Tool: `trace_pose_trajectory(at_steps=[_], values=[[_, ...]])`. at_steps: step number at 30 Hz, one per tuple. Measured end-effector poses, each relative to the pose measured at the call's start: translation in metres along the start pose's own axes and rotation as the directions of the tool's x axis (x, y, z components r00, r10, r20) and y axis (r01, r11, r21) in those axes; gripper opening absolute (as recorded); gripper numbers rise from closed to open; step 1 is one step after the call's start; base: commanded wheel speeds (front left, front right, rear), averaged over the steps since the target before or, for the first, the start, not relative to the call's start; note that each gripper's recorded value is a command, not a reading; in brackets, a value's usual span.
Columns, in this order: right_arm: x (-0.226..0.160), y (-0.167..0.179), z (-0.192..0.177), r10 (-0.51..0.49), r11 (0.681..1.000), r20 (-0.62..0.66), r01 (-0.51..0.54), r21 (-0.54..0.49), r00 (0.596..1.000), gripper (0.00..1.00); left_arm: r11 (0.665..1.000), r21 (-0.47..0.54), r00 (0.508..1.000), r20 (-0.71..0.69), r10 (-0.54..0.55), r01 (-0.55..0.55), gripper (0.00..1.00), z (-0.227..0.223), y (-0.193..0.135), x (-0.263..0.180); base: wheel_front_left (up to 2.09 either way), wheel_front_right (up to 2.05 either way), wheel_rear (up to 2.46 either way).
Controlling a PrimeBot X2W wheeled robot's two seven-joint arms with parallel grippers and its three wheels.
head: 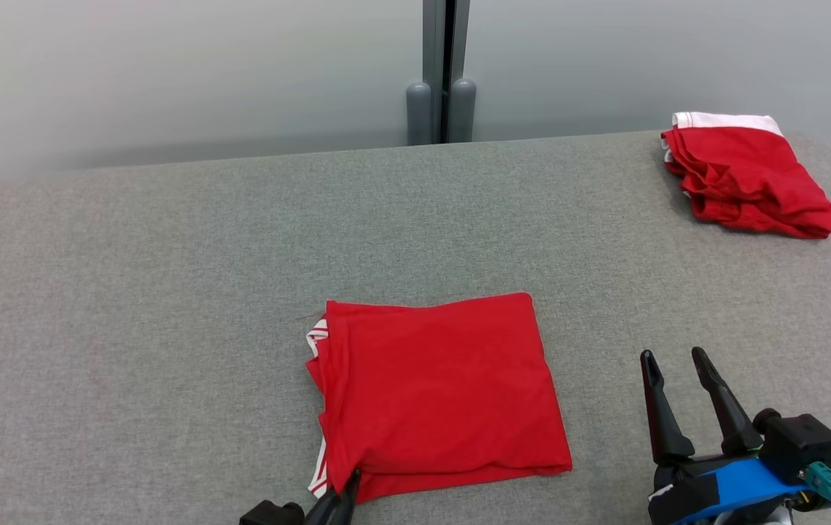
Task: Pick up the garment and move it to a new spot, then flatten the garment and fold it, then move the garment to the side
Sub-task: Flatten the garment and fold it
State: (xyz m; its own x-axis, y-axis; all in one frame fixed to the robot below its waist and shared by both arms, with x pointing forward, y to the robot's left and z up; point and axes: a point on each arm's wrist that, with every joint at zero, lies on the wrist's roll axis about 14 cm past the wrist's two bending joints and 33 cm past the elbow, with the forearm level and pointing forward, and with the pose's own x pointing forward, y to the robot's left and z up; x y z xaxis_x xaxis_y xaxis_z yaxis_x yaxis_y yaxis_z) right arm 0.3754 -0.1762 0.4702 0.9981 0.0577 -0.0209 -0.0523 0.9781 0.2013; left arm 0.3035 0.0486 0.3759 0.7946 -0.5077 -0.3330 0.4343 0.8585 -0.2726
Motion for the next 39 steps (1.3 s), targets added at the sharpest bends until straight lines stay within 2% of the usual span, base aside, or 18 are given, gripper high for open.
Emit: trace_pose_trajectory(at_steps=[5, 9, 14, 20, 26, 33, 39], values=[[0.000, 0.002, 0.000, 0.006, 1.000, -0.001, -0.006, 0.000, 1.000, 1.00, 0.999, 0.035, 0.998, 0.064, 0.013, -0.015, 1.00, 0.019, 0.001, 0.002, 0.00, 0.00, 0.00], [0.002, 0.003, 0.001, 0.012, 1.000, 0.001, -0.012, -0.002, 1.000, 1.00, 0.997, 0.032, 0.977, 0.203, 0.062, -0.070, 1.00, 0.062, 0.010, 0.003, 0.00, 0.00, 0.00], [0.003, 0.007, 0.006, 0.024, 1.000, 0.018, -0.024, -0.004, 1.000, 1.00, 0.982, 0.032, 0.923, 0.350, 0.162, -0.184, 1.00, 0.111, 0.038, -0.008, 0.00, 0.00, 0.00], [0.002, 0.010, 0.019, 0.033, 0.999, 0.058, -0.032, -0.009, 0.998, 1.00, 0.942, 0.011, 0.839, 0.459, 0.292, -0.334, 1.00, 0.148, 0.081, -0.034, 0.00, 0.00, 0.00], [-0.003, 0.012, 0.029, 0.037, 0.999, 0.090, -0.036, -0.016, 0.995, 1.00, 0.906, 0.006, 0.787, 0.498, 0.364, -0.423, 1.00, 0.158, 0.102, -0.058, 0.00, 0.00, 0.00], [-0.014, 0.011, 0.032, 0.031, 0.999, 0.100, -0.028, -0.031, 0.994, 1.00, 0.882, 0.042, 0.784, 0.480, 0.394, -0.469, 1.00, 0.147, 0.108, -0.072, 0.00, 0.00, 0.00], [-0.020, 0.009, 0.030, 0.025, 0.999, 0.093, -0.021, -0.041, 0.995, 1.00, 0.871, 0.034, 0.783, 0.457, 0.423, -0.490, 1.00, 0.135, 0.113, -0.078, 0.00, 0.00, 0.00]])
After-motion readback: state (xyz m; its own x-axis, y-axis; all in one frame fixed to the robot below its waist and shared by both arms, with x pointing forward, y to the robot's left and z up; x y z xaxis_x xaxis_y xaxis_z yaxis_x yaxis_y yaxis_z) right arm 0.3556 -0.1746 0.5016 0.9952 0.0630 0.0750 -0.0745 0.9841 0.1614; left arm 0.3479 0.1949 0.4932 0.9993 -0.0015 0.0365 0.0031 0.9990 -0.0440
